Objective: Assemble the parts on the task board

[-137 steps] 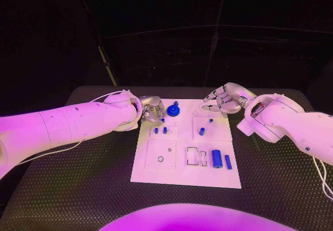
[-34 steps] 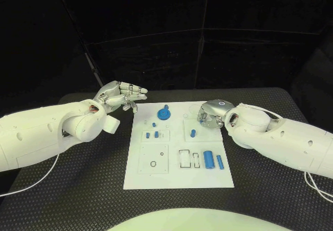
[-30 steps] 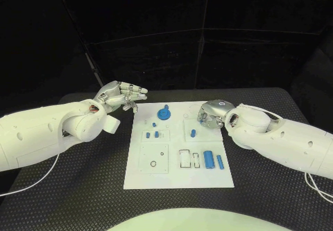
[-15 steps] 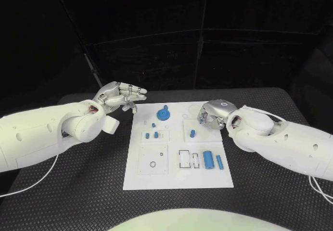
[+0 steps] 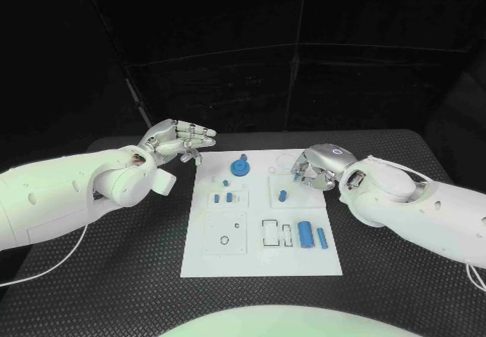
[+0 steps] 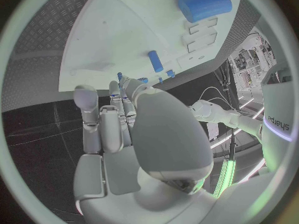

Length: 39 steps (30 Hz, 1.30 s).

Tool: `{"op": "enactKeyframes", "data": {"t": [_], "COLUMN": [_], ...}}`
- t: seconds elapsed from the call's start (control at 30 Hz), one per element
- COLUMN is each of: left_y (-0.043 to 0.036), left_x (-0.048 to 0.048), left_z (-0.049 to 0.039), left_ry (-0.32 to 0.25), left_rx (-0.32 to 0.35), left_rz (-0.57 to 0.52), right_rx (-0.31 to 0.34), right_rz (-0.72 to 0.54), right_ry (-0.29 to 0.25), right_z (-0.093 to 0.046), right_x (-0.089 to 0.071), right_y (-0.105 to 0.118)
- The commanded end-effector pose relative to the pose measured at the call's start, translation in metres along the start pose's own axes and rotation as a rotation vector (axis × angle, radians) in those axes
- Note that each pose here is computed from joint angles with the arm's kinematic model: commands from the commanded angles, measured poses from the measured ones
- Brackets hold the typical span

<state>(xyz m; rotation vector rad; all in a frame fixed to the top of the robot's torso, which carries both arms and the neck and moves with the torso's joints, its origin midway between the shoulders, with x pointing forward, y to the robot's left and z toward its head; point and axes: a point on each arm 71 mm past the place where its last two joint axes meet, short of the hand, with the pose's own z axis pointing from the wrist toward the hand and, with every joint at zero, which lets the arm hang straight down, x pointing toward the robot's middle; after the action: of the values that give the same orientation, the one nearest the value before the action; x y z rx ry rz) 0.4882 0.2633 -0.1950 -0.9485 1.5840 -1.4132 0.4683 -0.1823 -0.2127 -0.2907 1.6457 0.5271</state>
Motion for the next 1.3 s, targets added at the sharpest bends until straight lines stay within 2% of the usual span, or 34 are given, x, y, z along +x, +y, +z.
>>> {"op": "enactKeyframes", "data": {"t": [0.03, 0.27, 0.57, 0.77, 0.97, 1.17, 1.3], "left_y": [-0.0022, -0.0035, -0.0051, -0.0060, -0.0068, -0.0075, -0.0079], "left_x": [0.0008, 0.0060, 0.0130, 0.0159, 0.0190, 0.0218, 0.0227], "left_z": [0.0005, 0.0025, 0.0052, 0.0066, 0.0085, 0.0098, 0.0100], "left_ry": [0.006, 0.030, 0.049, 0.052, 0.055, 0.061, 0.063], "left_rx": [0.019, 0.040, 0.058, 0.065, 0.070, 0.073, 0.074], "left_rz": [-0.001, -0.009, -0.016, -0.017, -0.018, -0.019, -0.020], "right_rx": [-0.041, -0.156, -0.286, -0.337, -0.372, -0.370, -0.367], "right_rz": [0.054, 0.140, 0.201, 0.191, 0.146, 0.129, 0.122], "right_ry": [-0.061, -0.095, -0.050, 0.010, 0.094, 0.121, 0.124], "right_z": [-0.004, -0.010, 0.001, 0.004, 0.005, 0.009, 0.010], "right_x": [-0.012, -0.023, -0.018, 0.001, 0.029, 0.045, 0.050], "right_y": [0.012, 0.047, 0.091, 0.113, 0.129, 0.134, 0.136]}}
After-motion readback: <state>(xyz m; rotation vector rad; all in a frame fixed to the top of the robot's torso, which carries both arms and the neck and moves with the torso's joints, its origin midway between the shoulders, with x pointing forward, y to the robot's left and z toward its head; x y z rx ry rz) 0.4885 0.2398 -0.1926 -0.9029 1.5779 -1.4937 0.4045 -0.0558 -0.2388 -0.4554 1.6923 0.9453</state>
